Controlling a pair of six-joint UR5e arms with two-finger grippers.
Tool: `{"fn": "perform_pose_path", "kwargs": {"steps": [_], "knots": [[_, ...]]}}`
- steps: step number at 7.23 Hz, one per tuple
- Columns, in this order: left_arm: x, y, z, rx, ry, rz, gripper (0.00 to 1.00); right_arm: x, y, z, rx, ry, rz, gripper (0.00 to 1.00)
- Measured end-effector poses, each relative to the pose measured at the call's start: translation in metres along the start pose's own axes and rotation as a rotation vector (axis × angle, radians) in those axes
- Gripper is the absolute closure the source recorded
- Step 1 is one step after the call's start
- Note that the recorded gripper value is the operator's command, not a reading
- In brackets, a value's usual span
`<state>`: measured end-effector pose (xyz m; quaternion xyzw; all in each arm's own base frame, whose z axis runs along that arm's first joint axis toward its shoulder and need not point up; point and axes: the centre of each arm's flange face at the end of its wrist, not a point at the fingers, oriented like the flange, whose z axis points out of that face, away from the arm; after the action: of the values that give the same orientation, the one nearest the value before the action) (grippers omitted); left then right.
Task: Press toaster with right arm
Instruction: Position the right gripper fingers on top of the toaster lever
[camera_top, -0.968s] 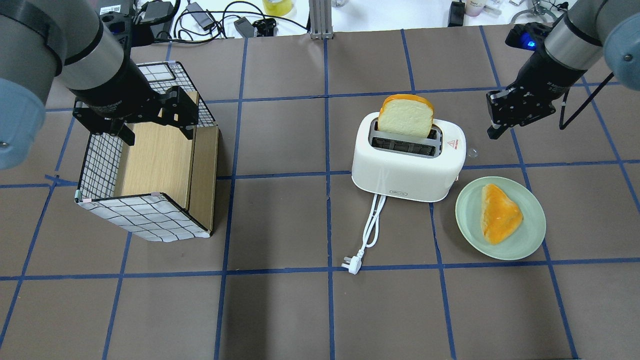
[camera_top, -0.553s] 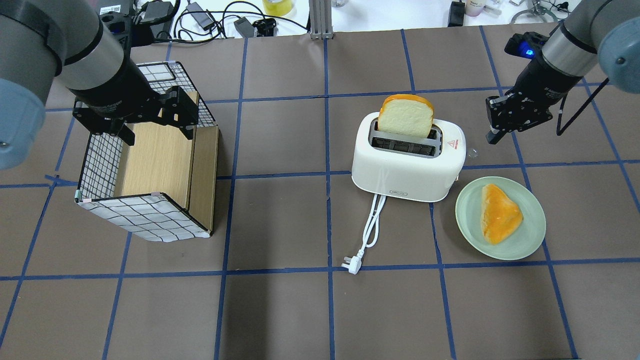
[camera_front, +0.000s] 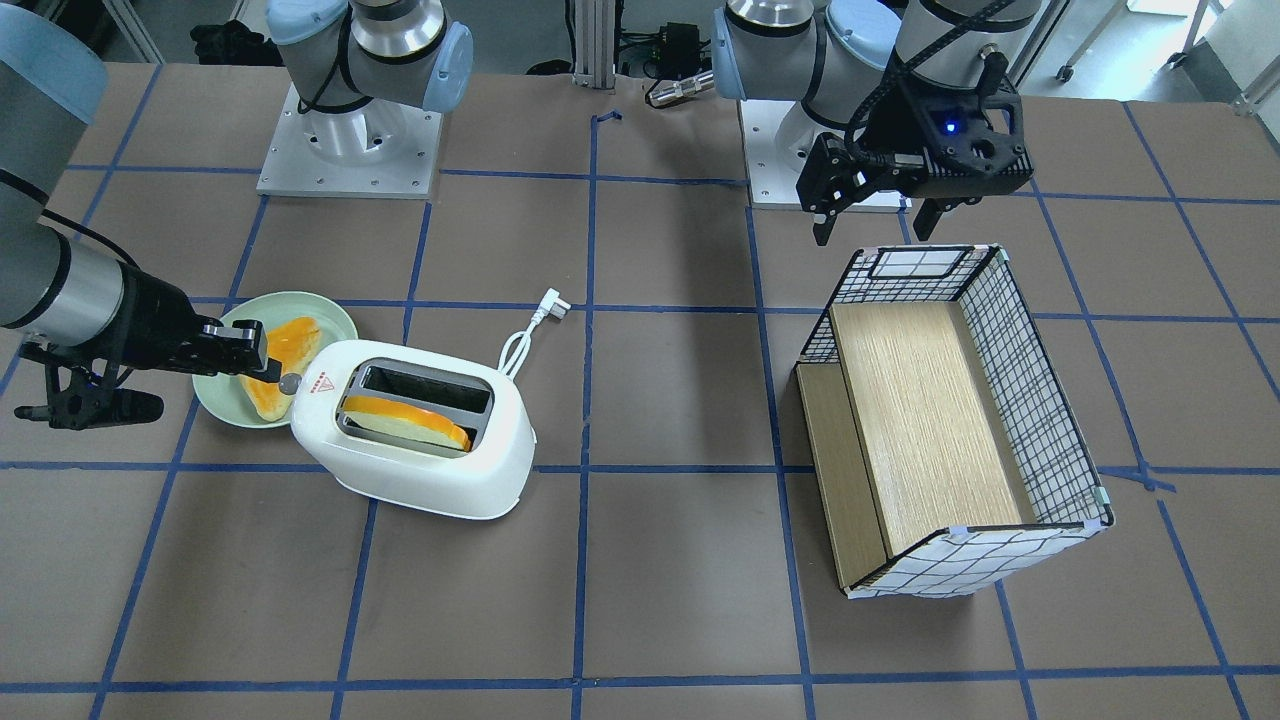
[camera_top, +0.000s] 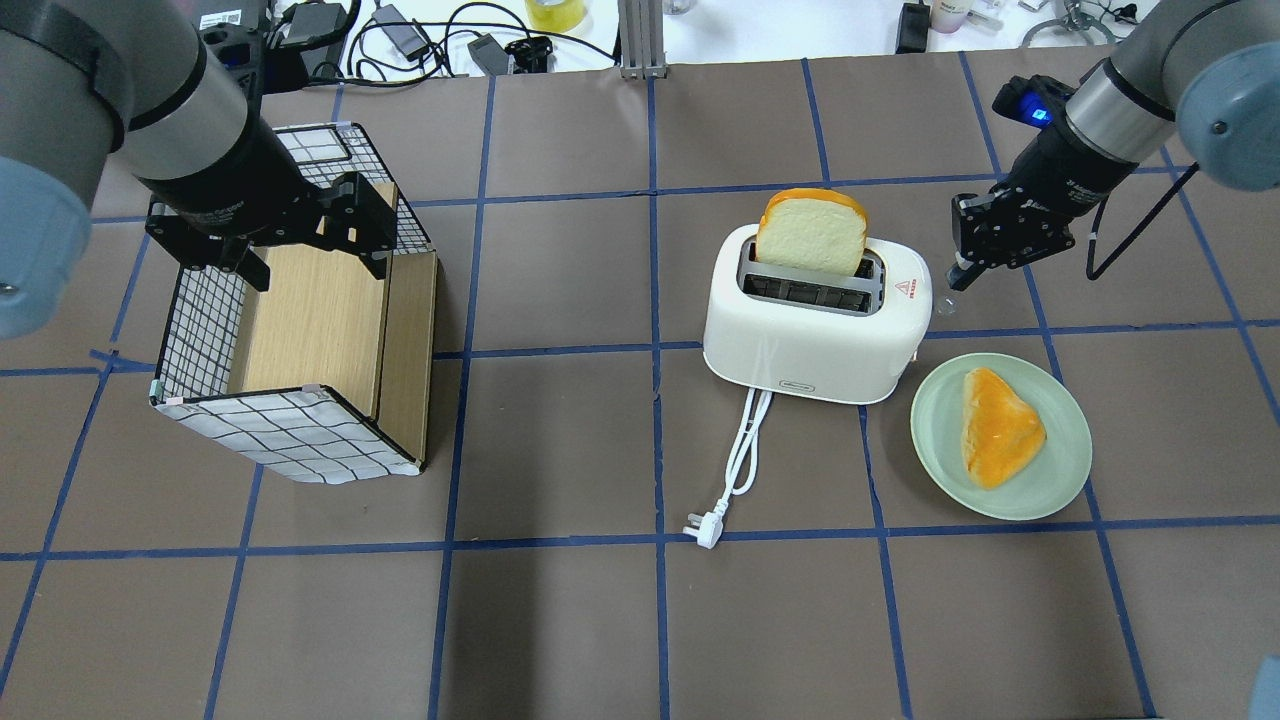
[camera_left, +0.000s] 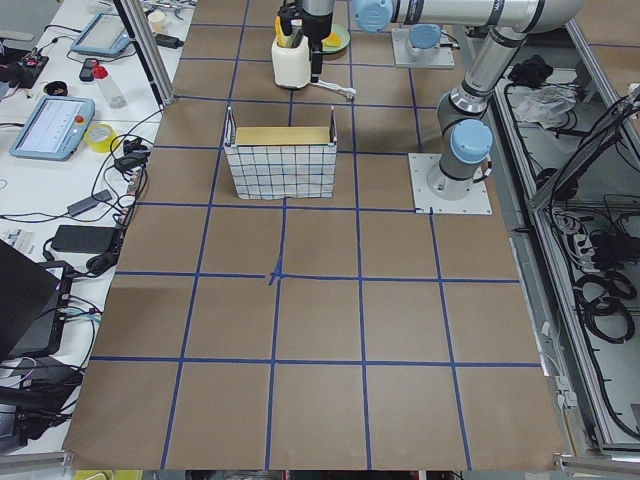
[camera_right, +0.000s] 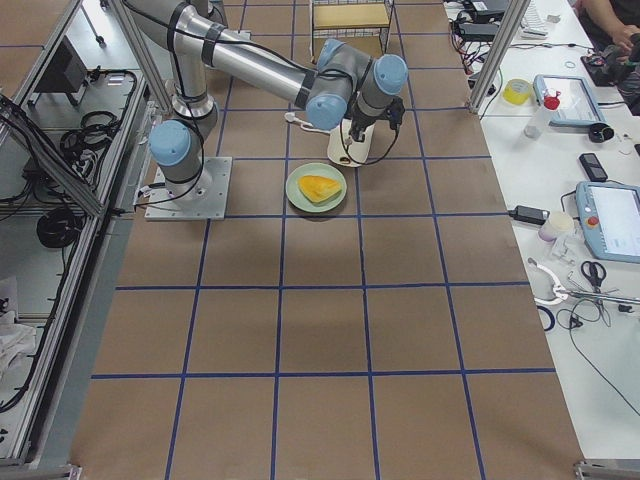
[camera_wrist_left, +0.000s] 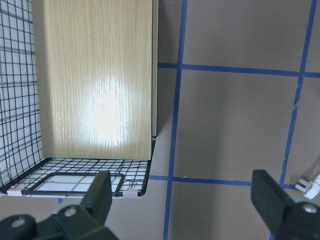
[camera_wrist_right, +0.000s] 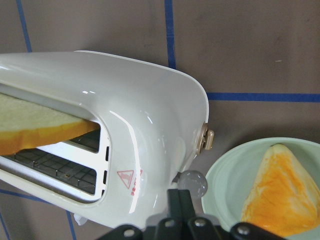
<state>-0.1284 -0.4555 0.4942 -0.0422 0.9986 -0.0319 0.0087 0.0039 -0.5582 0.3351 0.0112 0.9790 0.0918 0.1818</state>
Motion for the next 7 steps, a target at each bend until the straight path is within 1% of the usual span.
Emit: {"fn": "perform_pose_path", "kwargs": {"steps": [2, 4, 7], "knots": [[0.000, 0.000, 0.000, 0.000, 0.000, 0.000, 0.00, 0.007, -0.006, 0.008, -0.007, -0.038, 0.009, 1.00], [0.000, 0.000, 0.000, 0.000, 0.000, 0.000, 0.00, 0.013, -0.007, 0.009, 0.000, -0.069, 0.018, 1.00], [0.000, 0.000, 0.000, 0.000, -0.001, 0.000, 0.00, 0.018, -0.009, 0.015, -0.009, -0.088, 0.011, 1.00]]}}
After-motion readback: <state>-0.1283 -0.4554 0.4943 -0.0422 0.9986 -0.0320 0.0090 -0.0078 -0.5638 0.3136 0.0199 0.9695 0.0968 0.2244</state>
